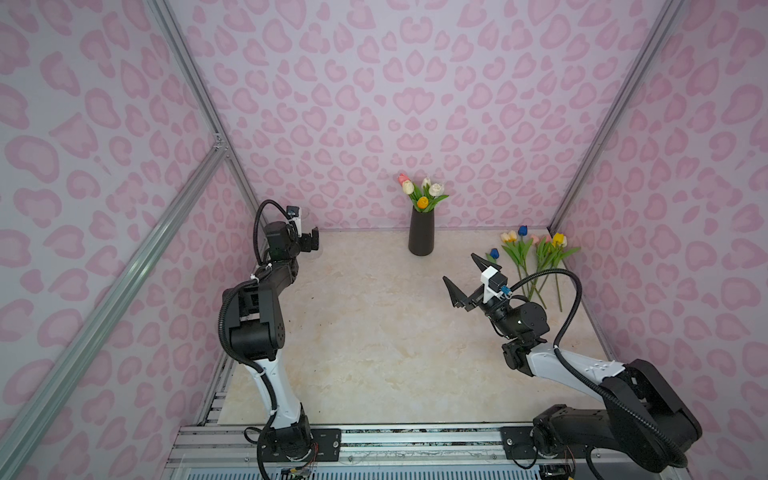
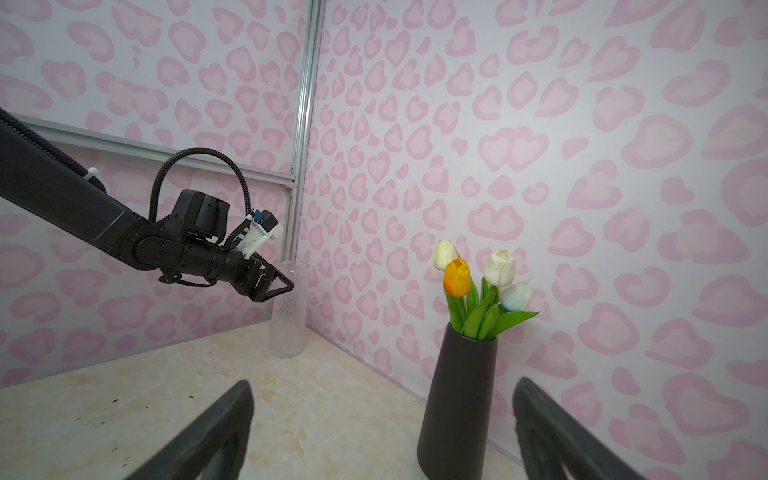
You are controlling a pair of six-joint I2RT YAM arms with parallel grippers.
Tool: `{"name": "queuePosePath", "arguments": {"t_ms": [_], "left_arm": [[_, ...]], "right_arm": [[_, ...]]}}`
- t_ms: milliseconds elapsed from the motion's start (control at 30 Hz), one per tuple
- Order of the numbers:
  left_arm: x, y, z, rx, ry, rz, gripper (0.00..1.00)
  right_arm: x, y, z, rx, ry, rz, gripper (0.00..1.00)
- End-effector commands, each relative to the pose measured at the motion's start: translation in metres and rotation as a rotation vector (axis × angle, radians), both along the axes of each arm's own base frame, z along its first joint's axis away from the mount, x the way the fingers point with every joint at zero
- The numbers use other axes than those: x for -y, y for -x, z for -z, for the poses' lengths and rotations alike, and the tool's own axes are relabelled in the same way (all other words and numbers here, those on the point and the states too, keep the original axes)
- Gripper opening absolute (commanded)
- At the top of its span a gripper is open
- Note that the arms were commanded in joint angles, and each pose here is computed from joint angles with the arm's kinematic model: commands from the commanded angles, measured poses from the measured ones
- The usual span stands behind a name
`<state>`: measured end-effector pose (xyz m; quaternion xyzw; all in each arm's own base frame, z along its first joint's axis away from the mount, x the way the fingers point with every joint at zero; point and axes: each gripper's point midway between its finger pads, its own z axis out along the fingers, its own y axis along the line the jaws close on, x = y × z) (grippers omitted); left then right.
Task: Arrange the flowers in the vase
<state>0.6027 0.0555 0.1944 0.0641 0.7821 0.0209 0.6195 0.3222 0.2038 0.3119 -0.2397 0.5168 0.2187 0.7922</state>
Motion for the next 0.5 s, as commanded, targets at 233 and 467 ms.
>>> {"name": "queuePosePath", "arguments": {"t_ms": [233, 467], "left_arm": [[-0.008, -0.025, 0.009, 0.139, -0.011, -0.005, 0.97], [-0.014, -0.033, 0.006, 0.212, -0.001, -0.032, 0.99]], "right_arm": [[0.018, 0.034, -0.041, 0.095, -0.041, 0.036, 0.94], [0.017, 0.063, -0.063, 0.126, -0.001, 0.019, 0.94]]}}
